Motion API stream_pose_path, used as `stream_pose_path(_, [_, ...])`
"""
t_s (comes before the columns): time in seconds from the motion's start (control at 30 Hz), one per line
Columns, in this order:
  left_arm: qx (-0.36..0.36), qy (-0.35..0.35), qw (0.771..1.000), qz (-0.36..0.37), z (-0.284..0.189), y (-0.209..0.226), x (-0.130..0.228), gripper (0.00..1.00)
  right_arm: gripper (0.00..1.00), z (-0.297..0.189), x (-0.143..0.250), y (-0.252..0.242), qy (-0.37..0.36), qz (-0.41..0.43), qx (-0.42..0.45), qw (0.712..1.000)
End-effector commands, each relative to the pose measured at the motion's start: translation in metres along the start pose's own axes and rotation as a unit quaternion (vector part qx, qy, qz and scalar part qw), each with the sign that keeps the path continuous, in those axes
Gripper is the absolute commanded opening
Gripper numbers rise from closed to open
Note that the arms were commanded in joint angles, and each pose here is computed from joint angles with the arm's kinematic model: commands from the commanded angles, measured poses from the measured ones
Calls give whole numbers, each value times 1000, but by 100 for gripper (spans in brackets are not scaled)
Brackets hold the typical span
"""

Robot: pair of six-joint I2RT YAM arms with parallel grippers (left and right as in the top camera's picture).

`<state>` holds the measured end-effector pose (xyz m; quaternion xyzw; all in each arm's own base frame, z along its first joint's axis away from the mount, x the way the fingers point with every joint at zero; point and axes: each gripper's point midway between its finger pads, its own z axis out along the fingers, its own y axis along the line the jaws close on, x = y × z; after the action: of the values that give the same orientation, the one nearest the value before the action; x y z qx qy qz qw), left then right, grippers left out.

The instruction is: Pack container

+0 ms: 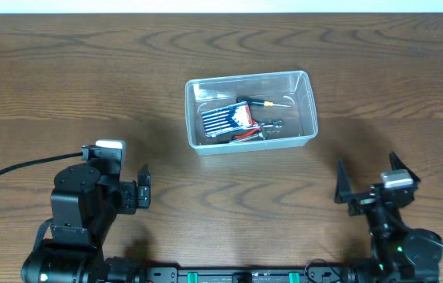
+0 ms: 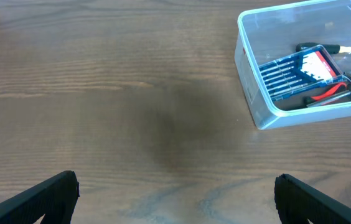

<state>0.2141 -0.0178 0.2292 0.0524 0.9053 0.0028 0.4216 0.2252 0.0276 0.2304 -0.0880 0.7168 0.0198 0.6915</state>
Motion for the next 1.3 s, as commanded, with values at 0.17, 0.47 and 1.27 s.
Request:
stream_pose_path(0.17, [-5, 3, 1000, 3, 1, 1, 1, 98, 99, 14, 35, 7, -15, -75, -9, 997])
stream_pose_path(0.47, [-5, 3, 1000, 2, 1, 1, 1, 98, 99, 20, 73, 3, 26, -67, 5, 997])
stream_pose_path(1.27, [-5, 2, 1000, 2, 1, 1, 1, 98, 99, 20, 72, 2, 25, -64, 7, 998])
